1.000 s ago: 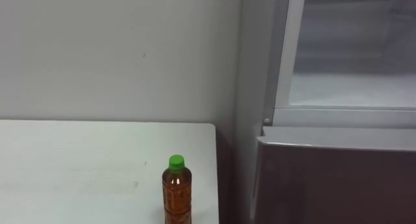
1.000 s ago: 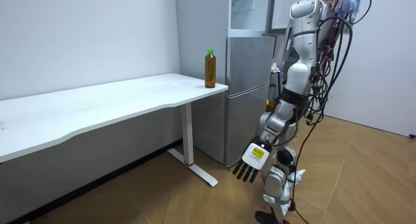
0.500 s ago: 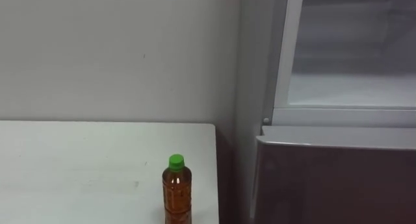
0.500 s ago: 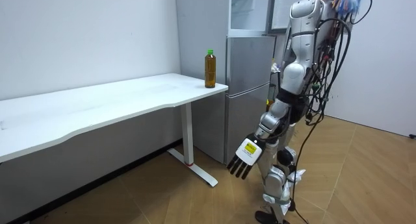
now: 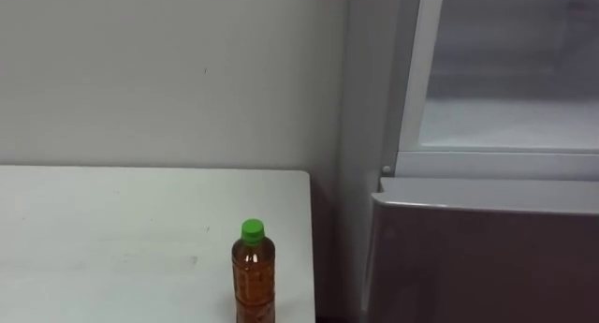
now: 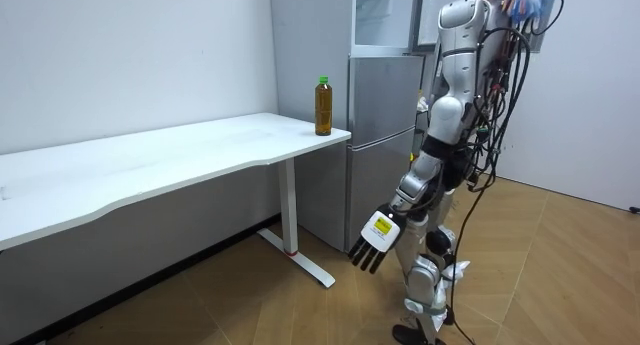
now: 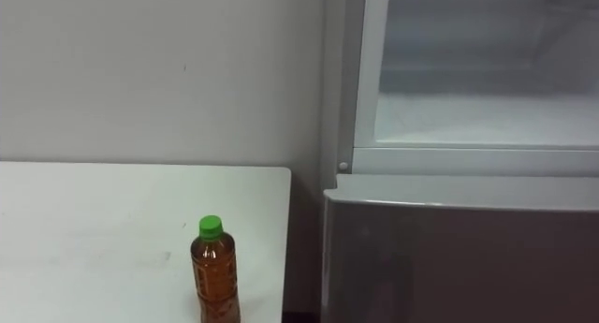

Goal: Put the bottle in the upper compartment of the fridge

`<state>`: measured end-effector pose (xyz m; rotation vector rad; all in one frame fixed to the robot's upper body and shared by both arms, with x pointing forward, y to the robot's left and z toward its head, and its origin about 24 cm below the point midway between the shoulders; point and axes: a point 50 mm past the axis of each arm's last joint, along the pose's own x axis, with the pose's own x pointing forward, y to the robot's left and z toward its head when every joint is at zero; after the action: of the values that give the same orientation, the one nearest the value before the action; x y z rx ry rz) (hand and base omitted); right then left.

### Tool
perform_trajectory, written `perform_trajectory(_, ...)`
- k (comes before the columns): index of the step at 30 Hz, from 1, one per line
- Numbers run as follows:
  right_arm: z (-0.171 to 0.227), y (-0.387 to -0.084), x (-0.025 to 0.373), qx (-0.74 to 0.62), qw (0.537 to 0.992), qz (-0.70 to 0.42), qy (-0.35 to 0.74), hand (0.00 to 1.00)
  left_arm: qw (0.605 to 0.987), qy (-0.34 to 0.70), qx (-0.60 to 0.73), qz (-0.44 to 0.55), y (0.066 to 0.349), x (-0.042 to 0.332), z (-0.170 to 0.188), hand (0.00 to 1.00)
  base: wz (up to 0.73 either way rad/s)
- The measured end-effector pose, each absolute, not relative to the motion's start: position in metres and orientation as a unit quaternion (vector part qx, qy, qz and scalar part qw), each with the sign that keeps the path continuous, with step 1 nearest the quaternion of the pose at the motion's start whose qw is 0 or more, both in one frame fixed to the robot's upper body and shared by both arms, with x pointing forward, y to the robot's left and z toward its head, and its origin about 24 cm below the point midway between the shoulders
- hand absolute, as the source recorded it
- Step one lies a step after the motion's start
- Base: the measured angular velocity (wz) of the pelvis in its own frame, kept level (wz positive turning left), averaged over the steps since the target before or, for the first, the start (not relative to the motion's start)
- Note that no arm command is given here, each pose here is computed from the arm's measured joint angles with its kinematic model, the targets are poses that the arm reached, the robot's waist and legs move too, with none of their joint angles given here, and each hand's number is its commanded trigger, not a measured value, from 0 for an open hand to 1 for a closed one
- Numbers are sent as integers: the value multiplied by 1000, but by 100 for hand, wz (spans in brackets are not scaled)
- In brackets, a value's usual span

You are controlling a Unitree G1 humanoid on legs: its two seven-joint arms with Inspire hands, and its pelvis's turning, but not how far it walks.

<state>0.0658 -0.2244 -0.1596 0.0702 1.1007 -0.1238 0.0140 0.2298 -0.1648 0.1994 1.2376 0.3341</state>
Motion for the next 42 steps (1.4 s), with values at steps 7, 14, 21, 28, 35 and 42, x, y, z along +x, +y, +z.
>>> perform_trajectory(7,-138,-212,108,18,903,4,428,0,803,568,91,157,228,16,-165,0,0)
perform_trajectory(14,-119,-196,136,14,931,65,360,0,808,561,90,156,228,22,-164,0,-1)
perform_trajectory(21,-73,-159,167,17,958,160,238,0,812,556,90,154,231,24,-162,0,0)
perform_trajectory(28,-56,-149,176,20,960,188,206,0,804,567,97,151,233,20,-163,0,0)
perform_trajectory(35,-31,-139,188,22,966,211,147,0,798,575,104,146,232,14,-163,0,0)
perform_trajectory(42,0,-129,200,11,967,242,82,0,776,605,118,133,233,4,-166,0,-1)
